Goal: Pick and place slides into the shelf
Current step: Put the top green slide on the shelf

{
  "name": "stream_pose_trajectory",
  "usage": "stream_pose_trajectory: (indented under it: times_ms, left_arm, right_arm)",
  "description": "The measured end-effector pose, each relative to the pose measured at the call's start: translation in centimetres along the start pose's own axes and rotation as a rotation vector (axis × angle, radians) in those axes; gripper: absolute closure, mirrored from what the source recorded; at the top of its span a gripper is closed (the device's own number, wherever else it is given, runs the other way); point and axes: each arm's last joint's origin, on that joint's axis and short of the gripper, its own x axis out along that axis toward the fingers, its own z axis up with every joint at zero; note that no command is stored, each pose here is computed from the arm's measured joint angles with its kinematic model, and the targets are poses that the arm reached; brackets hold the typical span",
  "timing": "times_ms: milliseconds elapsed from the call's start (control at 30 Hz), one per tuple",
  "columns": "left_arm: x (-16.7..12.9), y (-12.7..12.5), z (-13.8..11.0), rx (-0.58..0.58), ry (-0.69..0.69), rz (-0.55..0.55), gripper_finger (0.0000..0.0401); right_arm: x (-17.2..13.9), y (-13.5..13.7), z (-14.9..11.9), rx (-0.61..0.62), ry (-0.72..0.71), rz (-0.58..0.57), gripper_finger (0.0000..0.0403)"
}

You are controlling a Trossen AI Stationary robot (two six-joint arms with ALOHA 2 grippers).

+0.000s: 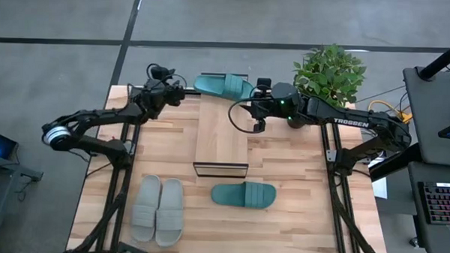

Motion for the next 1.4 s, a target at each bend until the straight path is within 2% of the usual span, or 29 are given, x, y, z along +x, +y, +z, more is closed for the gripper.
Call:
stream_pose_trajectory:
  times_ms: [133, 300, 567, 800, 1100, 1400]
  left_arm:
    - [-1.6, 0.7, -0.7, -0.083, -0.058, 0.026, 0.0139]
    - [-3.3, 1.6, -1.3, -0.183, -0.144, 0.053, 0.0139]
    - [-5.2, 2.0, -1.8, -0.260, -0.331, 0.034, 0.0139]
    - [-5.3, 2.0, -1.9, -0.280, -0.336, 0.033, 0.0139]
    - [-4.8, 1.4, -1.8, -0.271, -0.323, 0.003, 0.0139]
    - [-4.7, 1.2, -1.7, -0.267, -0.316, -0.005, 0.0139]
  right_arm:
    - [0.6, 0.7, -1.3, 0.013, 0.058, 0.024, 0.0333]
    - [1.3, 1.6, -3.2, 0.027, 0.124, -0.016, 0.0338]
    - [2.1, 2.6, -5.7, 0.081, 0.163, -0.030, 0.0364]
    - [2.4, 2.5, -6.6, 0.090, 0.158, -0.058, 0.0393]
    - [3.8, 2.9, -7.9, 0.105, 0.199, -0.045, 0.0394]
    - [5.1, 2.2, -9.2, 0.107, 0.211, -0.088, 0.0394]
